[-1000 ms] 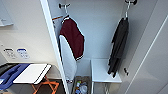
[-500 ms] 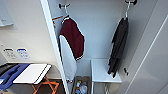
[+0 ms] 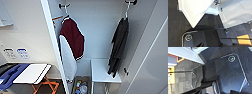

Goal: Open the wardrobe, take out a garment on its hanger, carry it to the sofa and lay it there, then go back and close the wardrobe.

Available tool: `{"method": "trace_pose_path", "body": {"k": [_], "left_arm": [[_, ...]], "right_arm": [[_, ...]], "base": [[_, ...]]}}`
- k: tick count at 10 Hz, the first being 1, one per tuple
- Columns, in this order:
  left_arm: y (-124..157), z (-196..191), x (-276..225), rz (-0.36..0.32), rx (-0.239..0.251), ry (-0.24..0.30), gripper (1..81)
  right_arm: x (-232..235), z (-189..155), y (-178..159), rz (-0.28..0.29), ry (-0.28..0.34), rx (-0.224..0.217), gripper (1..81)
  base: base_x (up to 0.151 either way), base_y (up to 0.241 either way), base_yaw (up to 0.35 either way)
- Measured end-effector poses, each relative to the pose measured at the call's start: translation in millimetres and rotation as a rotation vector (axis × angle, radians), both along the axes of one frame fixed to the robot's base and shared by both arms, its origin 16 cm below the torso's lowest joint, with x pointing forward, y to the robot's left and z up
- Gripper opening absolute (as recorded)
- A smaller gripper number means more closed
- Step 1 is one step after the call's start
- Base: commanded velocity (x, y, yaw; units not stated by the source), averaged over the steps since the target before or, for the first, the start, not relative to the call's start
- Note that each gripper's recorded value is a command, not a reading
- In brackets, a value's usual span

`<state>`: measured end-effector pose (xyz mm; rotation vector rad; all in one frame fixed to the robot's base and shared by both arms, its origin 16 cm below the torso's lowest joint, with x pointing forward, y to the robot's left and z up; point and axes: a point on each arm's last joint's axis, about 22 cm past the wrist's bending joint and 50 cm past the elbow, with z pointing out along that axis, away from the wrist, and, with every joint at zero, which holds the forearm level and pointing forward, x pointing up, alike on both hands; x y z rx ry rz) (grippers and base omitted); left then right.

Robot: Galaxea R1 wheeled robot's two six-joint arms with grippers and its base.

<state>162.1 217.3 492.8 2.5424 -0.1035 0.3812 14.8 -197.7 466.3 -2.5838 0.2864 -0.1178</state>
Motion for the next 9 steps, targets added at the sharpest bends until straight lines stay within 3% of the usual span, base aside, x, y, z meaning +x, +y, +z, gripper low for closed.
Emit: {"method": "trace_pose_path", "body": {"k": [4, 7, 8, 9], "left_arm": [[-54, 21, 85, 0.015, -0.067, -0.075, 81.1], [-91, 29, 91, 0.016, -0.126, -0.092, 81.1], [-90, 31, 93, 0.041, -0.147, -0.106, 81.1], [-88, 34, 102, 0.114, -0.174, -0.096, 81.1]], "right_arm": [[-5, -3, 16, 0.005, 0.019, 0.006, 81.1], [-5, -3, 16, 0.005, 0.020, 0.007, 81.1], [-3, -3, 18, 0.005, 0.019, 0.010, 81.1], [1, -2, 20, 0.004, 0.017, 0.016, 81.1]], "base": [[0.000, 0.000, 0.000], [0.000, 0.000, 0.000], [0.000, 0.000, 0.000], [0.000, 0.000, 0.000]]}}
